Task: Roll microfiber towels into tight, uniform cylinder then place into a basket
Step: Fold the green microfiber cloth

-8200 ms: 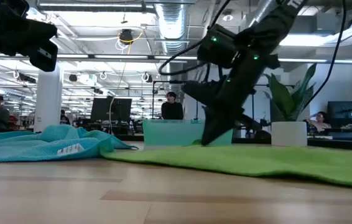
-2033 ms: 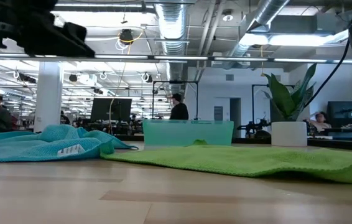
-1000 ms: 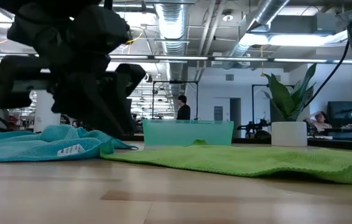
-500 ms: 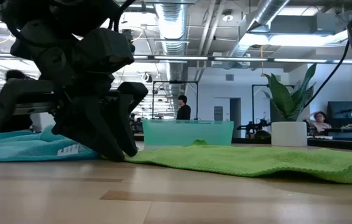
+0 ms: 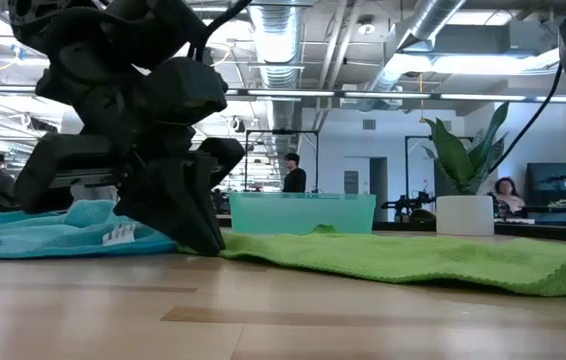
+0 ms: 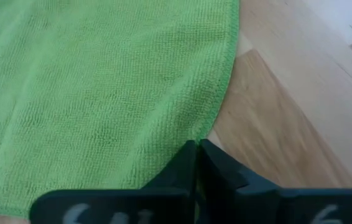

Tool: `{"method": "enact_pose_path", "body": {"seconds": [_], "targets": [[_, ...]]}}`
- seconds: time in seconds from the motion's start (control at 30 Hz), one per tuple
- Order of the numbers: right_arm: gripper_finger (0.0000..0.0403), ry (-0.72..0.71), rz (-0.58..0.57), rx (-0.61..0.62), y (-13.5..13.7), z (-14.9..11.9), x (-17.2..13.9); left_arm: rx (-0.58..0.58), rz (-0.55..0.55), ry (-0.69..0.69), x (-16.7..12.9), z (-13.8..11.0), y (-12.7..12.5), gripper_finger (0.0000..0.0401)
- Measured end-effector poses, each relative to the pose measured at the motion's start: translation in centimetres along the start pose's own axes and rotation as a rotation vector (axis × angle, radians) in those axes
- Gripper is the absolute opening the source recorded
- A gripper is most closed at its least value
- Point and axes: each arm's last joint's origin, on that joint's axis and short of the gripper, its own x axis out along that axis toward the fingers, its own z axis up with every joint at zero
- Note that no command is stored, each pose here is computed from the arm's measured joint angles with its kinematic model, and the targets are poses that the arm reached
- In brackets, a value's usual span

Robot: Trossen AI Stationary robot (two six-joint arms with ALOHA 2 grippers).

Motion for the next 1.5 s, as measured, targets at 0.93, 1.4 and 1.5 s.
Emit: {"method": "enact_pose_path", "body": {"seconds": [0.93, 1.4, 1.5], "targets": [[0.0002, -0.037, 0.284, -0.095, 4.4, 1.1, -3.5, 0.191, 0.322, 0.093, -6.7, 3.5, -4.5, 0.0], [0.0001, -0.077, 0.378, -0.101, 6.0, 2.2, -5.8, 0.126, 0.514, 0.046, -13.0, 4.8, -4.8, 0.0], [0.0001, -0.079, 0.341, -0.14, 5.7, 2.2, -5.7, 0.118, 0.522, 0.038, -13.3, 5.2, -4.4, 0.0]]}}
